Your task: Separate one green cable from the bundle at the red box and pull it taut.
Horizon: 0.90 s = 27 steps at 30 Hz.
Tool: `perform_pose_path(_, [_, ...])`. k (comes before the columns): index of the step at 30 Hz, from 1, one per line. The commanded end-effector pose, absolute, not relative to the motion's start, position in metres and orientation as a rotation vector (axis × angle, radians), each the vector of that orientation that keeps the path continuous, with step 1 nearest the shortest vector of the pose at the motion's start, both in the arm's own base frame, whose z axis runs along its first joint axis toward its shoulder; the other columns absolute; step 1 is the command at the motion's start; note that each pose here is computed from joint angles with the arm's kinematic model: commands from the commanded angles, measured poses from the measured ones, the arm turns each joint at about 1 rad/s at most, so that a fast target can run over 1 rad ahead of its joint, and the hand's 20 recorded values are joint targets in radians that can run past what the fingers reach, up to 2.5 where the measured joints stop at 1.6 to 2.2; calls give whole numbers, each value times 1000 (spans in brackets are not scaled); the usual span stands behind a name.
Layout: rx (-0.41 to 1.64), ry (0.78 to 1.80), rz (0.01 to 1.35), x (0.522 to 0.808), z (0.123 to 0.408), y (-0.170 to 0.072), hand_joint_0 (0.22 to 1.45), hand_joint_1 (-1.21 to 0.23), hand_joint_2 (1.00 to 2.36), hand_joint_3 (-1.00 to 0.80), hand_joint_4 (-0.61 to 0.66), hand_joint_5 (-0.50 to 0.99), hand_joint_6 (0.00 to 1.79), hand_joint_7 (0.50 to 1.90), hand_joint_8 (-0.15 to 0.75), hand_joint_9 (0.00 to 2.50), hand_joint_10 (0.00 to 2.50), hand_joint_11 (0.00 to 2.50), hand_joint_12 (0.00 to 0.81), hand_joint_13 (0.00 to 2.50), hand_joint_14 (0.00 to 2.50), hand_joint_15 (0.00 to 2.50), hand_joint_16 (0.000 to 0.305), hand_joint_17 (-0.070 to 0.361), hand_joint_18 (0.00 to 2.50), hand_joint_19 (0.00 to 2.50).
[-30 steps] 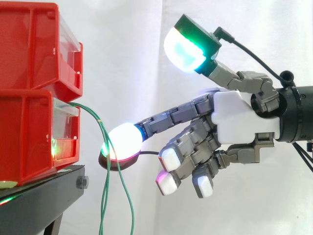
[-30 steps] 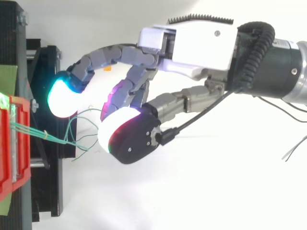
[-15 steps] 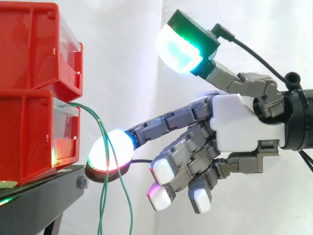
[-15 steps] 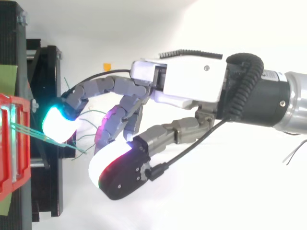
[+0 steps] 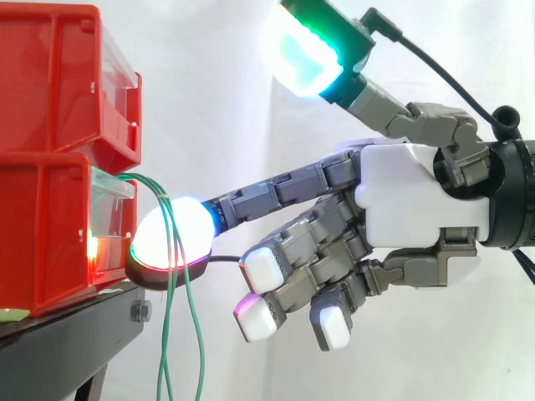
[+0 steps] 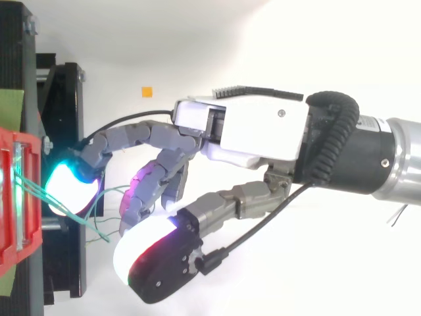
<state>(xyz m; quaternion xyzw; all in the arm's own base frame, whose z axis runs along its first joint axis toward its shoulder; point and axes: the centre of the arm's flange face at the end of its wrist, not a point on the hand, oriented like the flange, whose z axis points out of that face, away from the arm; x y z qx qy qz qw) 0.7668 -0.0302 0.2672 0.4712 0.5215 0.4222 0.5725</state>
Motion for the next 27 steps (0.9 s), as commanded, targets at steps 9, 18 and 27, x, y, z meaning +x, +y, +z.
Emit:
perform_pose_path(9, [1135,1201,1039,767,266,-23,324,-471,1000,-500,252,-152,501,626,361,1076,9,342,471,859,13,447,88,198,1159,403])
perform_pose_path(18, [1159,1089,1177,764,245,-17,327,-473,1000,-500,255,-151,501,629,359,1073,11,341,468,854,14,450,88,197,1147,408])
perform_pose_path(27, [1190,1044,1234,765,245,-15,344,-506,1000,-500,251,-151,501,627,358,1066,9,348,463,847,13,449,86,193,1120,419])
